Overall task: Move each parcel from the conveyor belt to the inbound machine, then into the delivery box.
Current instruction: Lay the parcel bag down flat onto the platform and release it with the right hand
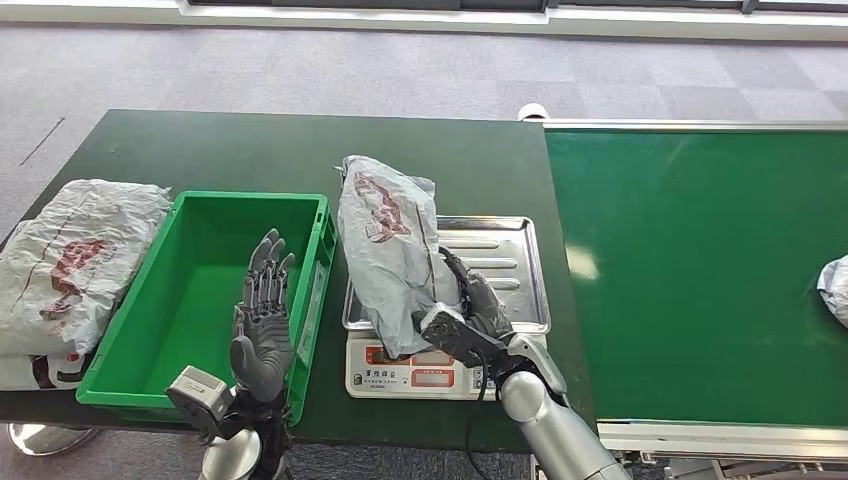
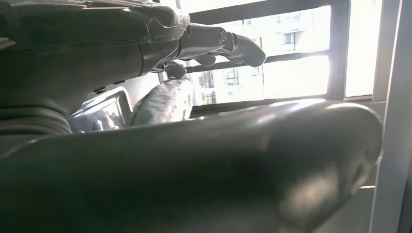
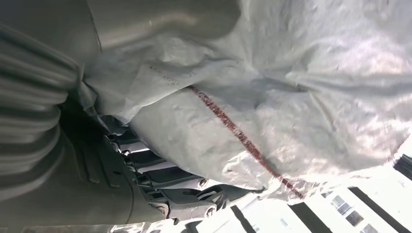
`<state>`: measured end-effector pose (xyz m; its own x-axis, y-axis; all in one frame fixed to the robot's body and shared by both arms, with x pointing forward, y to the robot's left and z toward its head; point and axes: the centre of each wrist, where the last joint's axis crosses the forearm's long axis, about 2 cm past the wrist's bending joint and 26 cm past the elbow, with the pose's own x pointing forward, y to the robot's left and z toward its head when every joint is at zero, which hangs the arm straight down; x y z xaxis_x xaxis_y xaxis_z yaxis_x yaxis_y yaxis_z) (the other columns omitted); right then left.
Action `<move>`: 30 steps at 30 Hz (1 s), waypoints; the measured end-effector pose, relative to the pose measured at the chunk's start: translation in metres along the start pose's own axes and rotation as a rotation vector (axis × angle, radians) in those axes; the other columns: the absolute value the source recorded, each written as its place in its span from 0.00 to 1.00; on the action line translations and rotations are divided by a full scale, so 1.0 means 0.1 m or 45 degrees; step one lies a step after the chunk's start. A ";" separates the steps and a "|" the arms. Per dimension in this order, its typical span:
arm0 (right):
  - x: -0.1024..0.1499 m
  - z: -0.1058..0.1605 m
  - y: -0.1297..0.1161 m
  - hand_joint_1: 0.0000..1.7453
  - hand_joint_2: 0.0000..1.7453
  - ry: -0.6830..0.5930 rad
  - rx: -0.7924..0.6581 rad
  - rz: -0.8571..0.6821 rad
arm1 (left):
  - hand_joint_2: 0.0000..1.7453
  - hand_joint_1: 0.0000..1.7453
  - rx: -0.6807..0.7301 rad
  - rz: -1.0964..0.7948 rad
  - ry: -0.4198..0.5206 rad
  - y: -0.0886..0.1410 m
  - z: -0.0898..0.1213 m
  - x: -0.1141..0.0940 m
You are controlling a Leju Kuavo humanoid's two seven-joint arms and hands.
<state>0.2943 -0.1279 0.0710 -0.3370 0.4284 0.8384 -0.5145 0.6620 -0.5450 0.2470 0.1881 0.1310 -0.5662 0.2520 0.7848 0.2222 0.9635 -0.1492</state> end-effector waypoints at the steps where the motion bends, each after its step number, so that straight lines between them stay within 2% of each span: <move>1: -0.01 0.03 0.01 0.00 1.00 0.002 -0.005 -0.006 | 0.00 0.00 -0.003 0.000 -0.004 0.00 -0.02 0.00; 14: -0.01 0.38 -0.04 0.00 1.00 0.047 -0.161 -0.011 | 0.00 0.00 -0.033 0.014 -0.001 0.00 -0.10 -0.04; 23: 0.01 0.47 -0.09 0.00 1.00 0.037 -0.214 -0.004 | 0.00 0.00 -0.034 0.015 0.003 -0.01 -0.09 -0.05; 30: 0.13 0.65 -0.20 0.00 1.00 -0.085 -0.400 -0.033 | 0.00 0.00 -0.031 -0.019 0.027 -0.01 -0.08 -0.05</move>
<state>0.2487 -0.1753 0.0925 -0.3833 0.3745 0.8443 -0.2583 0.8342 -0.4873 0.2561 0.1848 0.1319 -0.5525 0.2352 0.7996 0.2332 0.9647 -0.1226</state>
